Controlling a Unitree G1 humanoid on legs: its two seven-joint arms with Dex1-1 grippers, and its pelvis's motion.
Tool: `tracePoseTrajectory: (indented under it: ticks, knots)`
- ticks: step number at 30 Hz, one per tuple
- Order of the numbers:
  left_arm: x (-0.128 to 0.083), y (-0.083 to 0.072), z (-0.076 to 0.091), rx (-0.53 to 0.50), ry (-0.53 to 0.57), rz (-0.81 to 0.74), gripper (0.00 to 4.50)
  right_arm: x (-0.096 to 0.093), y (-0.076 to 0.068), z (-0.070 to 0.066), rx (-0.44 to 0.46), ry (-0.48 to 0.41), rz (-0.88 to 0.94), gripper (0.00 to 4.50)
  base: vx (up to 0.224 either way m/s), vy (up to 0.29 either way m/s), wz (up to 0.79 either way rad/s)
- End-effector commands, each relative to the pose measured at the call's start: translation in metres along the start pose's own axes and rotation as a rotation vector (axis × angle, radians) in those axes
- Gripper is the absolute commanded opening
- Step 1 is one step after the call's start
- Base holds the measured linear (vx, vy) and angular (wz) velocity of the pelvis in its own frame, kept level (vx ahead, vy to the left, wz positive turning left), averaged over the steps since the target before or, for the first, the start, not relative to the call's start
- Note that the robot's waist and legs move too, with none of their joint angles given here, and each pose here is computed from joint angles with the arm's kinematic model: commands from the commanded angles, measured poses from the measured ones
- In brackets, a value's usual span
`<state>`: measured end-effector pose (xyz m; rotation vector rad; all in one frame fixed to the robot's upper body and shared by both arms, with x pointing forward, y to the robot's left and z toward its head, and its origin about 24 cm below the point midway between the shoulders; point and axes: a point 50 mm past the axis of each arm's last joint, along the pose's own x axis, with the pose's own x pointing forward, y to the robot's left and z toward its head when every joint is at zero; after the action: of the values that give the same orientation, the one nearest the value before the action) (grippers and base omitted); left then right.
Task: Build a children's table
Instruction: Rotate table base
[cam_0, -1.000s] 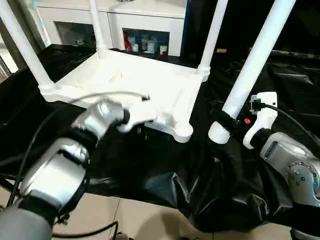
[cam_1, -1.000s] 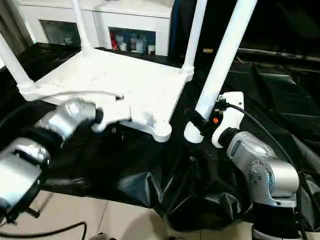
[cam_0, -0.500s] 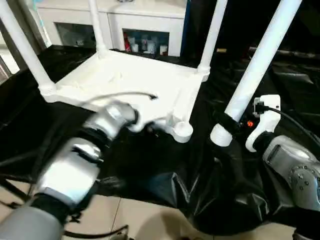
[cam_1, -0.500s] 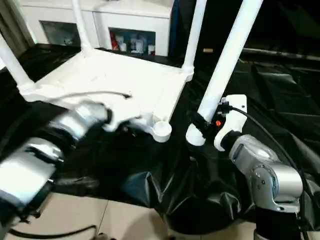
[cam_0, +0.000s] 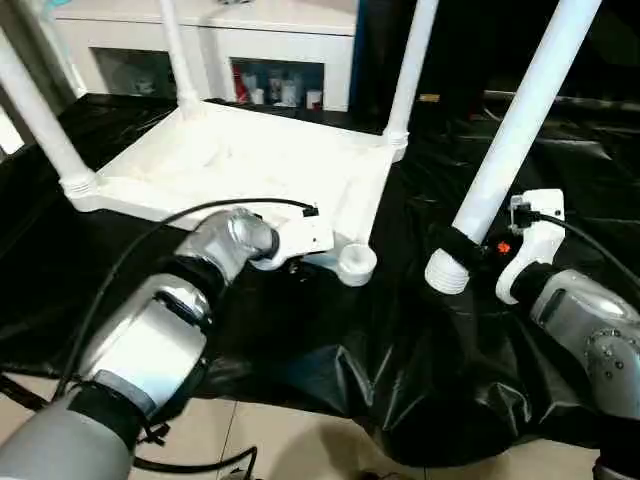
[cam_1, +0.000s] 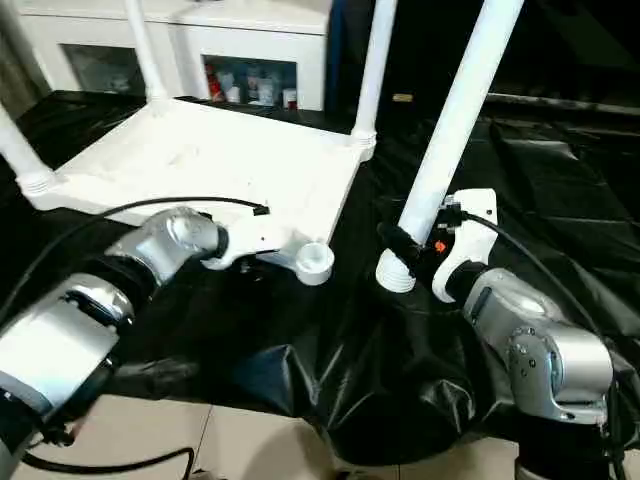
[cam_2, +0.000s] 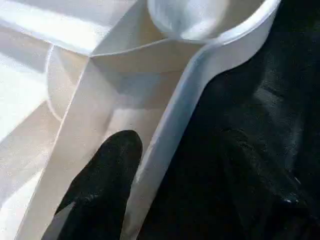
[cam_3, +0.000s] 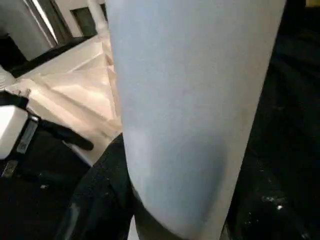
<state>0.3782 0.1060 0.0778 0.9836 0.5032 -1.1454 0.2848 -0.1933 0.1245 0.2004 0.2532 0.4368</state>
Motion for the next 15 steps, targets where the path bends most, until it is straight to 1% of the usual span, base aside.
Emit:
tracePoseTrajectory:
  ticks: [1,2,3,4,5,6,10,12,15]
  knots:
    - [0.002,-0.008,-0.006,-0.008,0.045,-0.092,2.66,0.002,0.001,0.008,-0.024,-0.024,0.012,1.93,0.000,0.000,0.00]
    - [0.002,-0.008,-0.006,-0.005,0.047,-0.097,2.59,0.002,0.001,0.008,-0.025,-0.024,0.012,1.93,0.000,0.000,0.00]
    - [-0.002,-0.005,-0.003,0.033,0.057,-0.125,2.56,0.004,0.000,0.010,-0.033,-0.026,0.017,1.93,0.000,0.000,0.00]
    - [-0.004,-0.004,-0.001,0.044,0.057,-0.149,2.47,0.005,-0.001,0.010,-0.038,-0.027,0.020,1.93,0.000,0.000,0.00]
    - [-0.005,-0.003,-0.001,0.047,0.056,-0.157,2.47,0.006,-0.001,0.011,-0.039,-0.027,0.022,1.93,0.000,0.000,0.00]
    - [-0.007,-0.003,0.000,0.055,0.052,-0.176,2.21,0.007,-0.001,0.011,-0.043,-0.027,0.025,1.93,0.000,0.000,0.00]
    - [-0.011,-0.003,0.001,0.069,0.040,-0.226,2.10,0.010,-0.001,0.009,-0.058,-0.013,0.042,1.93,0.000,0.000,0.00]
    - [-0.017,0.000,-0.002,0.091,0.058,-0.231,1.83,0.013,0.000,0.003,-0.092,0.018,0.066,1.93,0.000,0.000,0.00]
    - [-0.022,0.003,-0.007,0.111,0.090,-0.202,1.65,0.018,0.000,-0.003,-0.123,0.039,0.083,1.93,0.000,0.000,0.00]
